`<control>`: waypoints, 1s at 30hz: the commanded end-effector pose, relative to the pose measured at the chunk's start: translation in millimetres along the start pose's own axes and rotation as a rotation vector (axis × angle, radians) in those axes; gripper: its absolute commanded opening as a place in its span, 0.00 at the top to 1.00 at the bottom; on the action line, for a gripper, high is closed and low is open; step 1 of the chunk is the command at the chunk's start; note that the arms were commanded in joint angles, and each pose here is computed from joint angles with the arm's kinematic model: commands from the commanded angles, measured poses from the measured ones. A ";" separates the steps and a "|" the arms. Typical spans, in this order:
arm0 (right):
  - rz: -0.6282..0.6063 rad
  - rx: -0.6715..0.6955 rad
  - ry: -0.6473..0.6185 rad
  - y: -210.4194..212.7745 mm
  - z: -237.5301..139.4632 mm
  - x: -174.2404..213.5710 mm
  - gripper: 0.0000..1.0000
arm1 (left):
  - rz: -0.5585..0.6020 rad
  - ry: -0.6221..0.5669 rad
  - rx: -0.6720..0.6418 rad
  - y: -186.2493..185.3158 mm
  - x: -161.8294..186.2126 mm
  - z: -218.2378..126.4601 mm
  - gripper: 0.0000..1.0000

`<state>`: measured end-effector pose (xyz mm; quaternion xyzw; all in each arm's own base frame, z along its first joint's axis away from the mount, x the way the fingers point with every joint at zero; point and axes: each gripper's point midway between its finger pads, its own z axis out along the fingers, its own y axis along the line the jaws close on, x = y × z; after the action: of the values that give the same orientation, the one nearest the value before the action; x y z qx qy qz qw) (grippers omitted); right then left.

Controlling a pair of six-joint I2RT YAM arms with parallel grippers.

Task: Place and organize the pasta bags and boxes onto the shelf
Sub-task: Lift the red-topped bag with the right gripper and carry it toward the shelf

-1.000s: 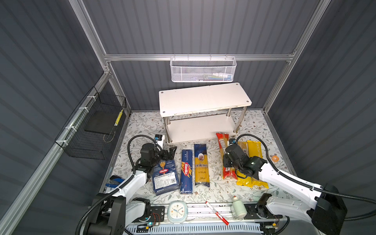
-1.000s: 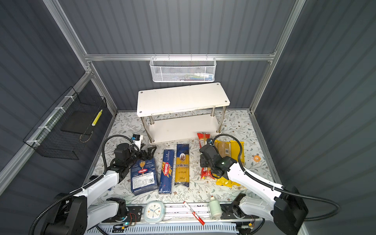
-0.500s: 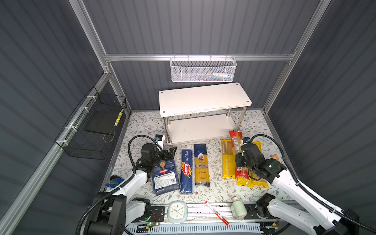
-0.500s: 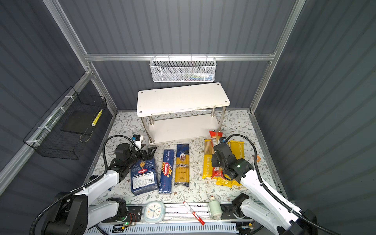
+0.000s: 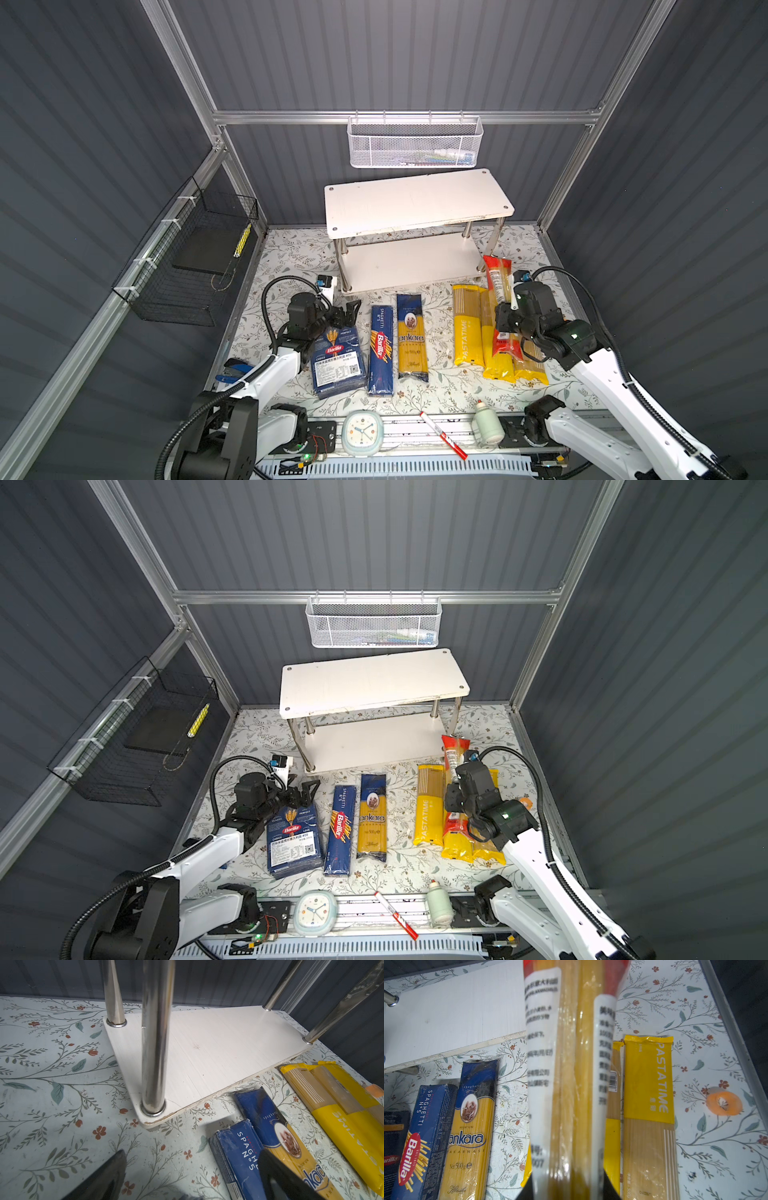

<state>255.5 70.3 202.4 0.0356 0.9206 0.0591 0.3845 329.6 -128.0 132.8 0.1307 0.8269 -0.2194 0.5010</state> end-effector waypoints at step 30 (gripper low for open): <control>-0.060 -0.106 -0.376 23.7 -107.2 -154.9 0.90 | 0.020 -0.005 0.018 -2.5 -7.0 2.2 0.01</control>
<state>276.2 65.2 322.9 0.0072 0.8843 0.0707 0.4614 329.4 -128.5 131.7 0.1316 0.8276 -0.2206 0.4991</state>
